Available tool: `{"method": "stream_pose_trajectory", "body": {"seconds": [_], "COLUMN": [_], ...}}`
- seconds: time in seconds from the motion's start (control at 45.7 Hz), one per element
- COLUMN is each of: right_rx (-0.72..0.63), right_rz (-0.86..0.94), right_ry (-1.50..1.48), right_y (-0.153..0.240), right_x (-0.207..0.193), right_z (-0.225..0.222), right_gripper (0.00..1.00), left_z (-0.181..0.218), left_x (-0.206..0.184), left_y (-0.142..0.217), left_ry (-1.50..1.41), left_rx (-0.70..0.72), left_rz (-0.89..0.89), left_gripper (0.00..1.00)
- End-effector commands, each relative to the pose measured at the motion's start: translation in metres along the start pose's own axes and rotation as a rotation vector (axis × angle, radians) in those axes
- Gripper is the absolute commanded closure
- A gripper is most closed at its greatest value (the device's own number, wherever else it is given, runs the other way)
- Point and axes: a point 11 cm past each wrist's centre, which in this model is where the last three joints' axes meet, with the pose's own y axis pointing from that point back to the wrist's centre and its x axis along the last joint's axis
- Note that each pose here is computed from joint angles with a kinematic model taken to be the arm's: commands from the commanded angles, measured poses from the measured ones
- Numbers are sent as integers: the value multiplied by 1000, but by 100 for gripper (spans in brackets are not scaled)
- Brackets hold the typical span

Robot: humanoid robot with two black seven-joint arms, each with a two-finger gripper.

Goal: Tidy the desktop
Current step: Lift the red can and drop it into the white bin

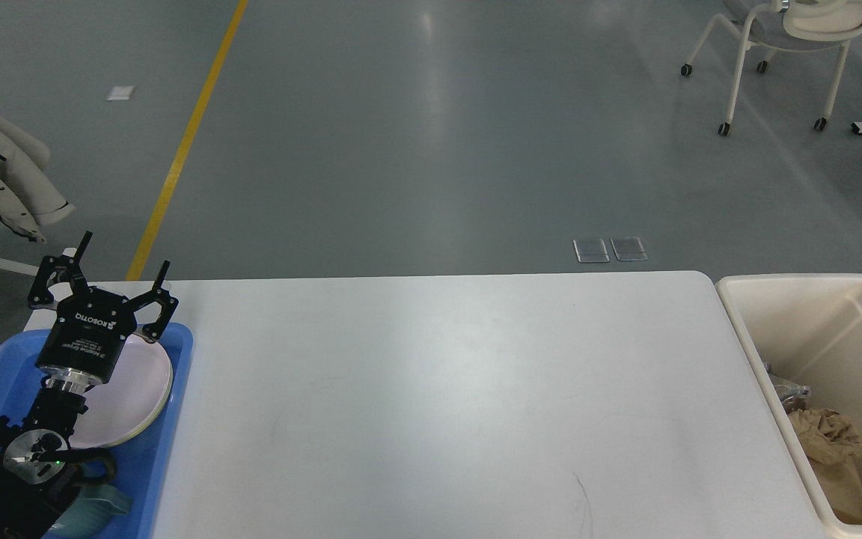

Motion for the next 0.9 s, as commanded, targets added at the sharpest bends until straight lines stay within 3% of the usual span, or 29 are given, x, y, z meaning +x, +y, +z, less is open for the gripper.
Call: {"method": "stream_pose_trajectory", "body": {"seconds": [0.0,0.066,0.088,0.109,0.131,0.591,0.635,0.745,0.876], "right_rx": [-6,-9,-9,-9,-9,2,29,166,395], "right_rz": [-117,-111,-111,-109,-109,-60,4,189,248], "right_ry": [1,-3,-4,-7,-9,-30,-65,-199,-531], "right_y": [-8,-8,-8,-8,-8,-9,-9,13,59], "right_x": [-95,-95,-95,-95,-95,-73,-43,85,169], "right_z": [-6,-7,-7,-7,-7,-12,-27,-88,-154], "right_gripper": [84,62,45,16,0,0,0,0,0], "left_z": [0,0,0,0,0,0,0,0,0], "left_x": [0,0,0,0,0,0,0,0,0], "left_y": [0,0,0,0,0,0,0,0,0], "left_ry": [-1,-1,0,0,-1,0,0,0,-1], "left_rx": [1,1,0,0,1,0,1,1,3], "left_rz": [0,0,0,0,0,0,0,0,0], "left_gripper": [3,3,3,3,3,3,3,3,3]}}
